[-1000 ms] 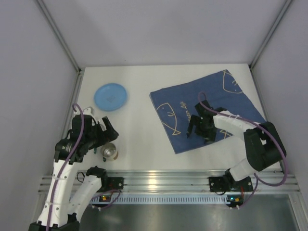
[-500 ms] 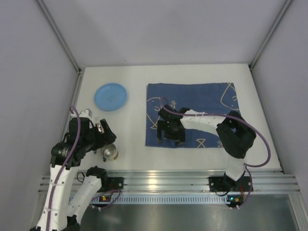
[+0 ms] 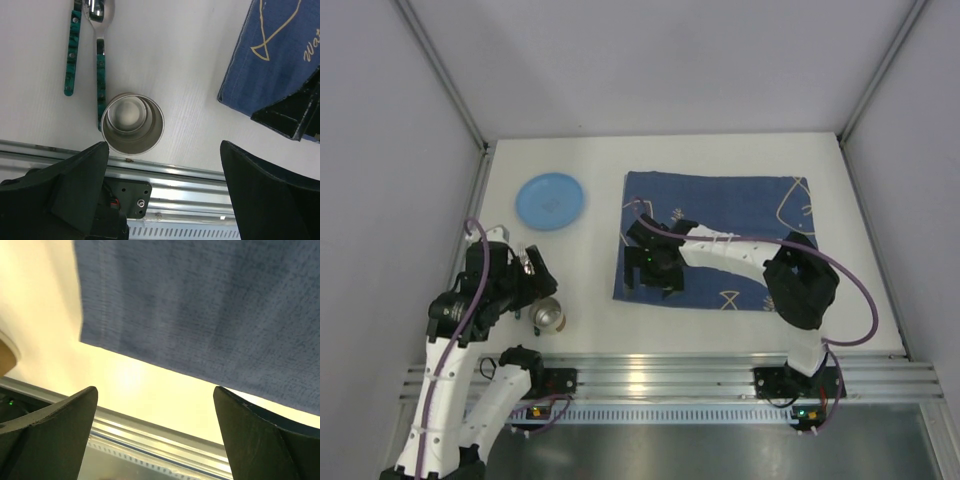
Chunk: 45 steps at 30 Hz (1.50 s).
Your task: Set the dinner table for one person
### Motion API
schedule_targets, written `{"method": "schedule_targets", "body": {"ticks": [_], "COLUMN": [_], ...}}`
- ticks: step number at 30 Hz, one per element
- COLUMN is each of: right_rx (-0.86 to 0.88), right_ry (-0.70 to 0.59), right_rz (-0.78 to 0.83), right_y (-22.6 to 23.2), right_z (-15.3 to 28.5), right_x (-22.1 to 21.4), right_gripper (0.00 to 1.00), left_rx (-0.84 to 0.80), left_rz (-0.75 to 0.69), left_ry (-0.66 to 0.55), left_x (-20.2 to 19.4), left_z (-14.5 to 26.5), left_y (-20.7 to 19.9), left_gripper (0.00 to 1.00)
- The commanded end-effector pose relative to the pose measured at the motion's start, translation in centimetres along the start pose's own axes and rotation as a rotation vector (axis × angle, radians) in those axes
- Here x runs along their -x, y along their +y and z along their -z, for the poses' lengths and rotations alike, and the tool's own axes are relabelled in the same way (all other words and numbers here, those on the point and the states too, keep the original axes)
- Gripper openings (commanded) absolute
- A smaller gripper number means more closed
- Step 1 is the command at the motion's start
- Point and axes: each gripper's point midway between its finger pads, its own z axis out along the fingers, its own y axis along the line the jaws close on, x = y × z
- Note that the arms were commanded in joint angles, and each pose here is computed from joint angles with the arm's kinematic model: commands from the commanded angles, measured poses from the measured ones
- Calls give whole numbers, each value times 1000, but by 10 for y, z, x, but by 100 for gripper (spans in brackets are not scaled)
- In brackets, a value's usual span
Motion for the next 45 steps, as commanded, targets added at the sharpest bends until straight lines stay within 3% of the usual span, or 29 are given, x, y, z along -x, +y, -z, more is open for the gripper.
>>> {"method": "schedule_targets", "body": {"ticks": [1, 6, 12, 16, 23, 25, 30, 36, 45], "right_rx": [38, 59, 161, 229, 320, 289, 271, 324, 319], "right_ry": [-105, -196, -287, -272, -123, -23, 70, 122, 100], "right_rz": [39, 122, 237, 304, 362, 428, 503, 578, 543], "right_y": [24, 37, 80, 115, 159, 153, 148, 170, 181], "right_z": [39, 79, 118, 115, 78, 56, 38, 29, 4], "right_x": [19, 36, 65, 79, 62, 24, -19, -52, -44], "right_gripper": [99, 100, 100, 100, 100, 100, 99, 99, 99], "left_rx": [52, 116, 170, 199, 324, 376, 494, 464, 328], "left_rz": [7, 27, 31, 50, 41, 55, 82, 106, 124], "left_ry": [-89, -163, -138, -199, -165, -164, -176, -158, -161], "left_x": [23, 35, 40, 58, 58, 58, 59, 49, 41], "left_z": [5, 6, -2, 13, 17, 21, 33, 26, 30], "left_y": [5, 17, 20, 21, 39, 46, 64, 62, 46], "left_gripper": [98, 98, 98, 98, 98, 98, 98, 98, 98]}}
